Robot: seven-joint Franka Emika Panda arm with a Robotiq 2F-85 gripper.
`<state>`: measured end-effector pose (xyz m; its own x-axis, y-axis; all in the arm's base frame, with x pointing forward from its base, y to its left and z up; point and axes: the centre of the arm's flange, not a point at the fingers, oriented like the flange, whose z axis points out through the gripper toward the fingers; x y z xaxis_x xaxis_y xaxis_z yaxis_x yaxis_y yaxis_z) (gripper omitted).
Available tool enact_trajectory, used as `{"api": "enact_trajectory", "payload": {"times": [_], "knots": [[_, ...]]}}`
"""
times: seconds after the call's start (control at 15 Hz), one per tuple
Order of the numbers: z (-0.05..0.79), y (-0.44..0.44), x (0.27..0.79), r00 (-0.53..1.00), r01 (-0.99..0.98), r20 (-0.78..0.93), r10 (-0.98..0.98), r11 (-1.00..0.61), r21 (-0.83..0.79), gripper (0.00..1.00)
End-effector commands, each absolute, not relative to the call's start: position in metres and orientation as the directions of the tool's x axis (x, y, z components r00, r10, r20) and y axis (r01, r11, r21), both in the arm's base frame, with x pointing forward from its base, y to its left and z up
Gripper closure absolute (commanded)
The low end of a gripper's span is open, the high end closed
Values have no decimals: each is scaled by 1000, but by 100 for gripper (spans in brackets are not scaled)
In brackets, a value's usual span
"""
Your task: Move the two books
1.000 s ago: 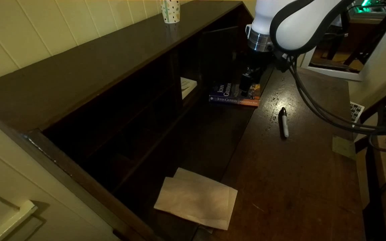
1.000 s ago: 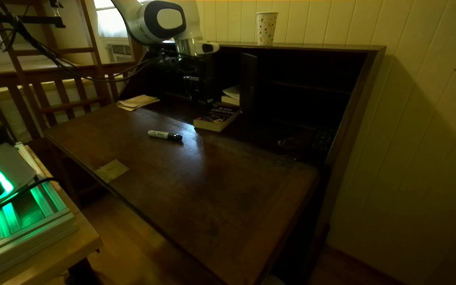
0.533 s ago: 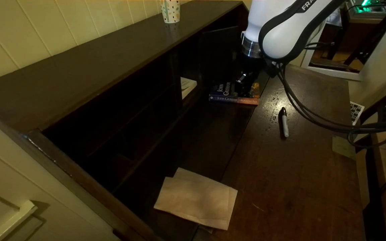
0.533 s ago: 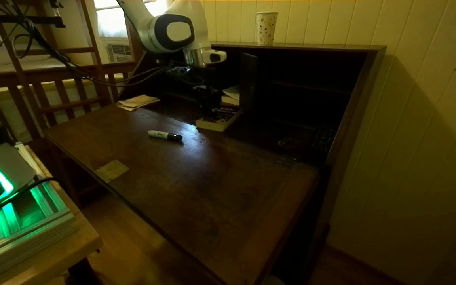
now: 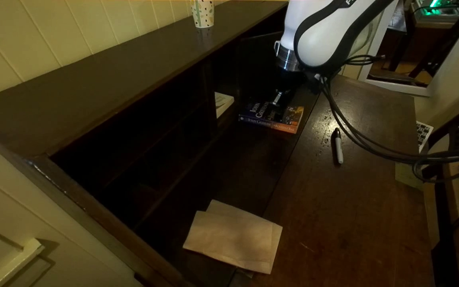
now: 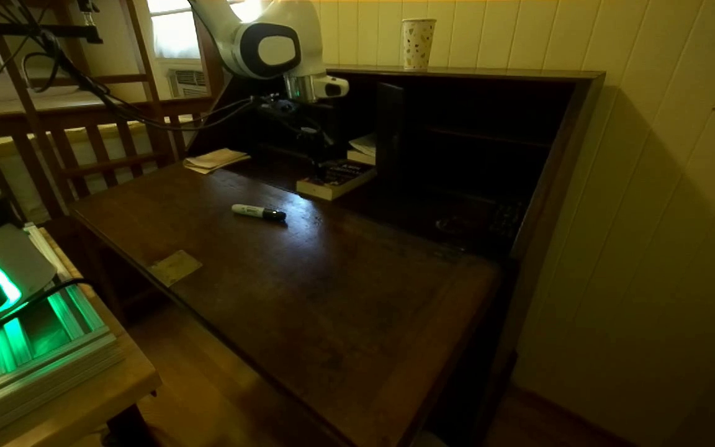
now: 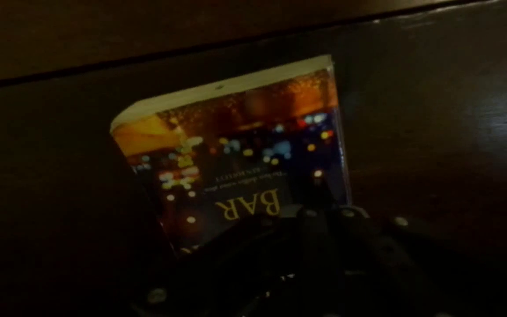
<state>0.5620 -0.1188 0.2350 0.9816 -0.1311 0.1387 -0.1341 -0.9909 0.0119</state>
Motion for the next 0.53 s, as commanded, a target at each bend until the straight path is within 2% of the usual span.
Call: {"api": "enact_trajectory", "payload": {"times": [0.0, 0.47], "knots": [[216, -81, 569, 998, -35, 58, -39, -997, -73, 100], [214, -13, 568, 992, 122, -22, 125, -984, -129, 100]]}}
